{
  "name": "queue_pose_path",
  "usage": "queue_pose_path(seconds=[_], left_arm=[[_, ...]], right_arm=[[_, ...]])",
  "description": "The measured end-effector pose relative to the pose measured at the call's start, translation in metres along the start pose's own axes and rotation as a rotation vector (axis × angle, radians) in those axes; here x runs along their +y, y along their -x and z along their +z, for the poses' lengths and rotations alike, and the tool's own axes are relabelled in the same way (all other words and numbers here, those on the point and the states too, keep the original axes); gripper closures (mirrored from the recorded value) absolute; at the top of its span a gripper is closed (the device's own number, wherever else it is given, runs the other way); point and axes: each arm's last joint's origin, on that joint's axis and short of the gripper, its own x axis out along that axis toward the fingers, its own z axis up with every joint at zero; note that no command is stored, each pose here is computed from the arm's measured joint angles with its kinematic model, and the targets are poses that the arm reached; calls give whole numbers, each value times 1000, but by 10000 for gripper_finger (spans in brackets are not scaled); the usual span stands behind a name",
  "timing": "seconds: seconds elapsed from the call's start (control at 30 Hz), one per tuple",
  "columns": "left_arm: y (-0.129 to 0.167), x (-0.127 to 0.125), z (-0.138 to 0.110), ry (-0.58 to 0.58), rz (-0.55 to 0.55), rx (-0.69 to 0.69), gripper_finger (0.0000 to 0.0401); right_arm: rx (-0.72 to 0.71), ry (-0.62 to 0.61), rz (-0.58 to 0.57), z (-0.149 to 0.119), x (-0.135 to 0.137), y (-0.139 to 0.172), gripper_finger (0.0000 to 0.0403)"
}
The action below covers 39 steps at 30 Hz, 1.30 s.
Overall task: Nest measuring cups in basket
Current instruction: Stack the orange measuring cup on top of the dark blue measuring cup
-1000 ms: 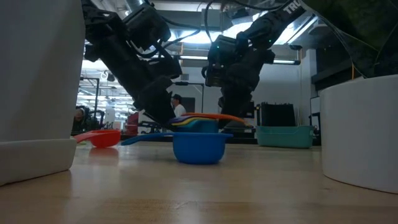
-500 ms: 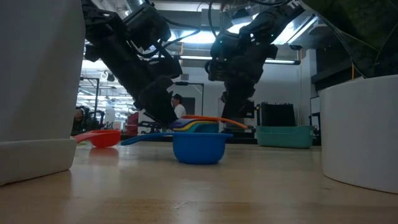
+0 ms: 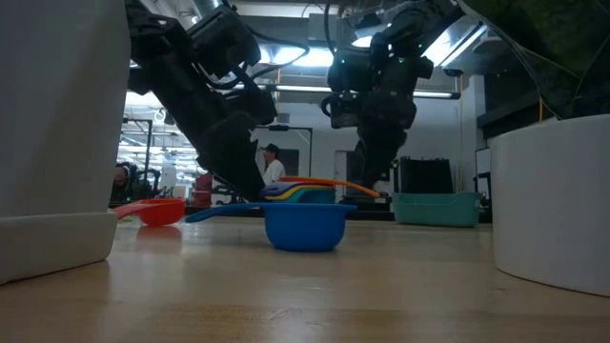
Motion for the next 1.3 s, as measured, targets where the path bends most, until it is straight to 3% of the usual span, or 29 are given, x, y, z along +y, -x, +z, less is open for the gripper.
queue_pose_path(seconds=[0.5,0.9,1.13,1.3], left_arm=[[2,-12,-2,21,-34,-5,255],[2,-12,-2,22,-30,-5,255],[2,-12,-2,22,-30,-5,255],[2,-12,-2,22,-30,-8,255]], right_arm=[[-93,58,27,12,35,-7,297],[-120,96,20,13,37,0,297],[-61,47,-173,7,29,6,297],[-25,24,-183,4,26,1,297]])
